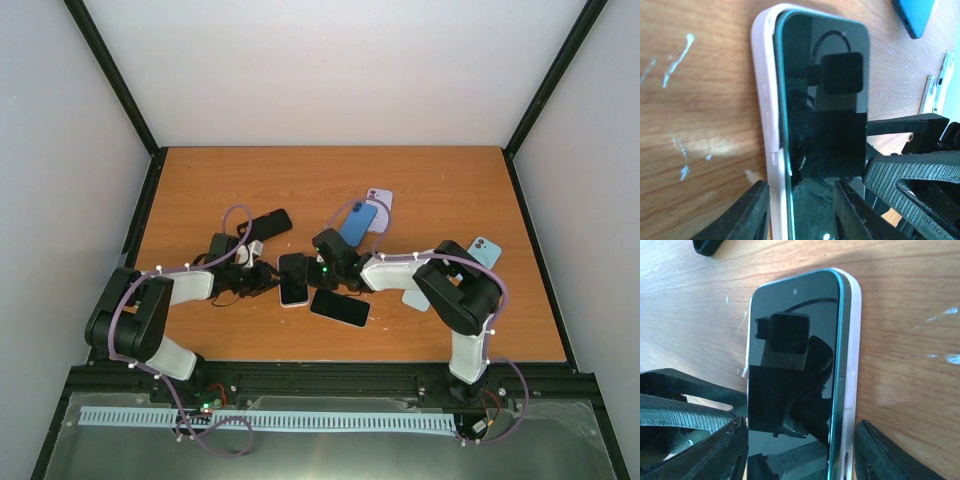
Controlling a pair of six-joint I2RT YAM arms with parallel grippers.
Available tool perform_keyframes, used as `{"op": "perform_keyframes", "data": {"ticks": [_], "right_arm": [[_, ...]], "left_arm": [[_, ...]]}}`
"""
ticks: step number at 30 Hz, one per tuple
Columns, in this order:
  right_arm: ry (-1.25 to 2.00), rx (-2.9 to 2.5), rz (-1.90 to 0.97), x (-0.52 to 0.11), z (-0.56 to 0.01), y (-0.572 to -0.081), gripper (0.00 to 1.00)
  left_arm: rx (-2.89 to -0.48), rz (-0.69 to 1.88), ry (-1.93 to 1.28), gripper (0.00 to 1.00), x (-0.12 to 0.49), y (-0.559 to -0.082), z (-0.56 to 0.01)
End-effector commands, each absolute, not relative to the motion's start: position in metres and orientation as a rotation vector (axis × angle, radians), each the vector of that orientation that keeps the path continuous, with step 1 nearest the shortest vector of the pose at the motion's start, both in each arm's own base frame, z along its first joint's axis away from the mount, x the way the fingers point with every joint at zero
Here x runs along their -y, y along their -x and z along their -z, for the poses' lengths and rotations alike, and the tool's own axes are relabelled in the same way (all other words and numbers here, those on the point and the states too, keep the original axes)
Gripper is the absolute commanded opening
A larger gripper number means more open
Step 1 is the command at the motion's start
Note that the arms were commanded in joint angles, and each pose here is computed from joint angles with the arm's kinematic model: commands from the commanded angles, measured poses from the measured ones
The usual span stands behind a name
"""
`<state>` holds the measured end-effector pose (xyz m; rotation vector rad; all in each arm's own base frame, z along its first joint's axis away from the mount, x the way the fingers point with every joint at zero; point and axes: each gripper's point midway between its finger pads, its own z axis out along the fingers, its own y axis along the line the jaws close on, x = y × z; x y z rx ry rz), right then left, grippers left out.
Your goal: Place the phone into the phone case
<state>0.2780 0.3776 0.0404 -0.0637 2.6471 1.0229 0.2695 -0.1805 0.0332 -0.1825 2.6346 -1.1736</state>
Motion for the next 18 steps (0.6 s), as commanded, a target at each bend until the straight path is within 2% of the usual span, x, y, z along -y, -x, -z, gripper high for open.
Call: {"op": "perform_keyframes", "data": {"ticks": [1,7,11,18], "right_arm": [[0.034,-2.655,-1.101,-0.386,-0.034,-0.274,0.58],[0.058,-2.59,-1.271,-0.404,-0.056,-0.273,0.64],[0.094,-2.503,-1.453,-0.419,-0.086,-0.268,0.67],[0.129,-2.43,-1.603,-0.425,-0.113,-0.259,0.68]], "left_arm": [[-2.639,1.193,0.155,0.33,0.183,-0.265,-0.026],[-2.629,1.24,0.133,0.25,0.187,-0.262,-0.025],[-2.623,1.245,0.128,0.23,0.187,-0.26,-0.027],[-2.627,1.248,0.139,0.32,0.186,-0.256,-0.028]]}}
